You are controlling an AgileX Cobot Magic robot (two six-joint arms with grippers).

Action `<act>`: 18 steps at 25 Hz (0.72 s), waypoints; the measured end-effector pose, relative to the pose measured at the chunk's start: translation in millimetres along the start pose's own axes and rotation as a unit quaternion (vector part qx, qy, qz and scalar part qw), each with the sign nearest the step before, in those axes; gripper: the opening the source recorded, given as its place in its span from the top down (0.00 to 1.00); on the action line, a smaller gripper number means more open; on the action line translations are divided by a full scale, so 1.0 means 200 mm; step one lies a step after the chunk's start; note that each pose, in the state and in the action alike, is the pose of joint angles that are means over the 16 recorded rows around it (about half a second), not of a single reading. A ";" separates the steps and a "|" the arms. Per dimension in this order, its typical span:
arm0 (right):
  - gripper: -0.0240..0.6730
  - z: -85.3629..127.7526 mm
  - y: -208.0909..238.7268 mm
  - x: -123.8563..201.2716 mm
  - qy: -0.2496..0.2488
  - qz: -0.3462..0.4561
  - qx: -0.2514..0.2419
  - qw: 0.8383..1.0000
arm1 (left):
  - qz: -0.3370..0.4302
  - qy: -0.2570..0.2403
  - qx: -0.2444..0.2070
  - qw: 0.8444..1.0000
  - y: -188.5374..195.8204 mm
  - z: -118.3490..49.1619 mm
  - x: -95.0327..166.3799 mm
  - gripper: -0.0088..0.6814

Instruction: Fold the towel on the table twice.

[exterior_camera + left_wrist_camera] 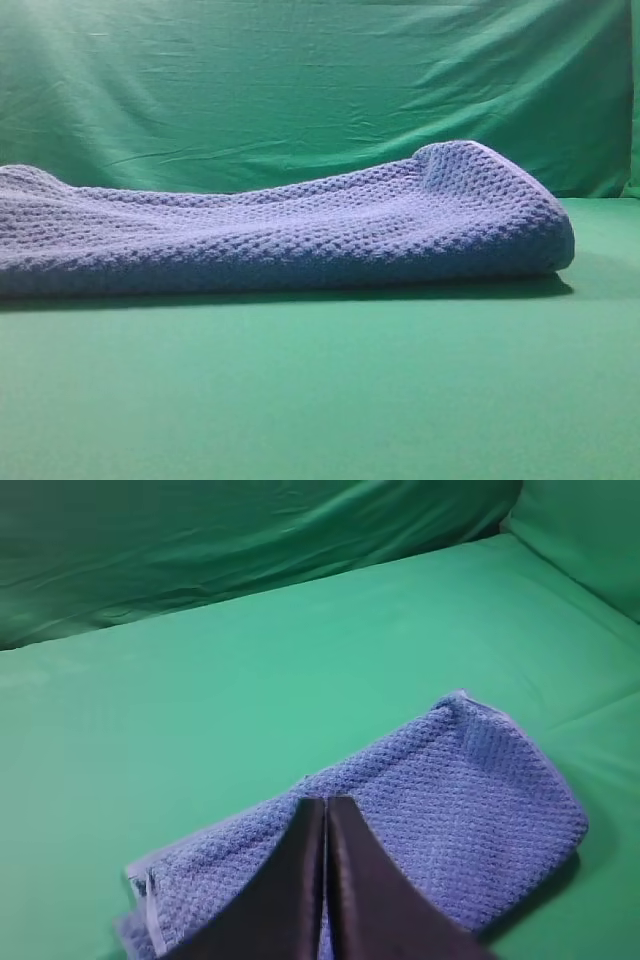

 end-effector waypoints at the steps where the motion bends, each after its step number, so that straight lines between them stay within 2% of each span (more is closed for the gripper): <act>1: 0.97 0.00 0.04 0.03 0.000 -0.010 0.002 1.000 | -0.010 -0.004 0.004 1.000 0.05 -0.01 0.02 0.99; 10: 0.97 0.05 0.27 0.33 0.008 -0.111 0.015 0.994 | -0.096 -0.027 0.024 0.995 0.40 -0.02 0.32 0.99; 18: 0.97 0.11 0.37 0.58 0.011 -0.188 0.026 0.982 | -0.161 -0.037 0.041 0.985 0.57 0.01 0.57 0.99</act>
Point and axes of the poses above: a point on each arm's last joint axis where the gripper is mounted, y pointing back along that axis away from the gripper, z along the wrist's bending axis when the last joint is at zero, x = y × z, the point moved 6 cm from there along -y, pointing out along that axis toward the gripper, and after that the axes turned 15 degrees about y, right-handed, at the moved point
